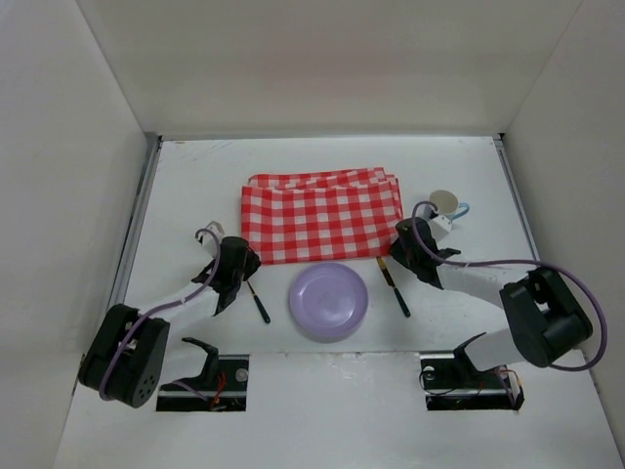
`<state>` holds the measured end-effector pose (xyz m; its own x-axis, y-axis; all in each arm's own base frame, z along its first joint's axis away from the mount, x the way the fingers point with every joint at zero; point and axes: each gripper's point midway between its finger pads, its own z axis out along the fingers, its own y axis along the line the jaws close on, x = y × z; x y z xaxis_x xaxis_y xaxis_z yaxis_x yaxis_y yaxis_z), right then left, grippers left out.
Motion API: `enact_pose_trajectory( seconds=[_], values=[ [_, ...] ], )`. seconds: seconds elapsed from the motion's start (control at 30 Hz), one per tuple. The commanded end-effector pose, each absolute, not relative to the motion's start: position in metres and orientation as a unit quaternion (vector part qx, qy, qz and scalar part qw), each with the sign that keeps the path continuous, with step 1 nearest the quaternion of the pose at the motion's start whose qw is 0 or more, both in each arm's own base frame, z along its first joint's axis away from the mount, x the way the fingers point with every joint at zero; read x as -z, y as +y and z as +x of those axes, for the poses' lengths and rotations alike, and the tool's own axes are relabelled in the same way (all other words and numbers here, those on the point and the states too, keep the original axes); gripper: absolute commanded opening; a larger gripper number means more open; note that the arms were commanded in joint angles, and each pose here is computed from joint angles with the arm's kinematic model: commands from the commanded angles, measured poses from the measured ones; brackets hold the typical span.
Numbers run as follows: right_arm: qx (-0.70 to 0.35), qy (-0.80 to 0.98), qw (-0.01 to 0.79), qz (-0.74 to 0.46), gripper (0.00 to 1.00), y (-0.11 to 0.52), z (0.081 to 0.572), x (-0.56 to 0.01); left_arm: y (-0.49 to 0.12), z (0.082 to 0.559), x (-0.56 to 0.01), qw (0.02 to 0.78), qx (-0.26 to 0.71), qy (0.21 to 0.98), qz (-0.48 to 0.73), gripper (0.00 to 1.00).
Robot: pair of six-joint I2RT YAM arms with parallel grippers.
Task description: Set the dinner table for one person
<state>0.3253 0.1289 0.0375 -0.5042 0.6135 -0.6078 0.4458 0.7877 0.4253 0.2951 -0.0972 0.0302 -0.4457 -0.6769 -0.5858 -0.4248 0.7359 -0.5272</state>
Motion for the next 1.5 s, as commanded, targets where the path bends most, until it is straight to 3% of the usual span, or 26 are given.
enact_pose_trajectory(
  seconds=[0.0,0.13,0.33,0.57,0.77,1.03,1.27,1.47],
  values=[
    [-0.098,0.838,0.437,0.313,0.48,0.119,0.329,-0.067,-0.089,0.287,-0.041,0.424,0.153,0.832,-0.325,0.24],
    [-0.107,0.835,0.467,0.271,0.61,0.133,0.322,-0.099,-0.07,0.281,-0.07,0.465,0.139,0.813,-0.321,0.36],
    [-0.132,0.859,0.465,0.169,0.68,0.184,0.285,-0.106,-0.061,0.282,-0.101,0.504,0.124,0.796,-0.311,0.38],
    [-0.141,0.899,0.405,0.093,0.7,0.214,0.228,-0.064,-0.083,0.335,-0.118,0.511,0.131,0.794,-0.302,0.39],
    [-0.144,0.908,0.383,0.089,0.69,0.214,0.202,-0.048,-0.079,0.386,-0.099,0.502,0.097,0.795,-0.326,0.39],
    [-0.152,0.916,0.361,0.09,0.56,0.216,0.188,-0.03,-0.051,0.401,-0.056,0.462,0.057,0.803,-0.372,0.38],
    [-0.165,0.913,0.361,0.092,0.38,0.222,0.189,-0.028,-0.04,0.402,-0.058,0.461,0.054,0.798,-0.385,0.44],
    [-0.199,0.903,0.366,0.103,0.12,0.227,0.189,-0.037,-0.044,0.395,-0.072,0.475,0.067,0.789,-0.384,0.46]
  ],
)
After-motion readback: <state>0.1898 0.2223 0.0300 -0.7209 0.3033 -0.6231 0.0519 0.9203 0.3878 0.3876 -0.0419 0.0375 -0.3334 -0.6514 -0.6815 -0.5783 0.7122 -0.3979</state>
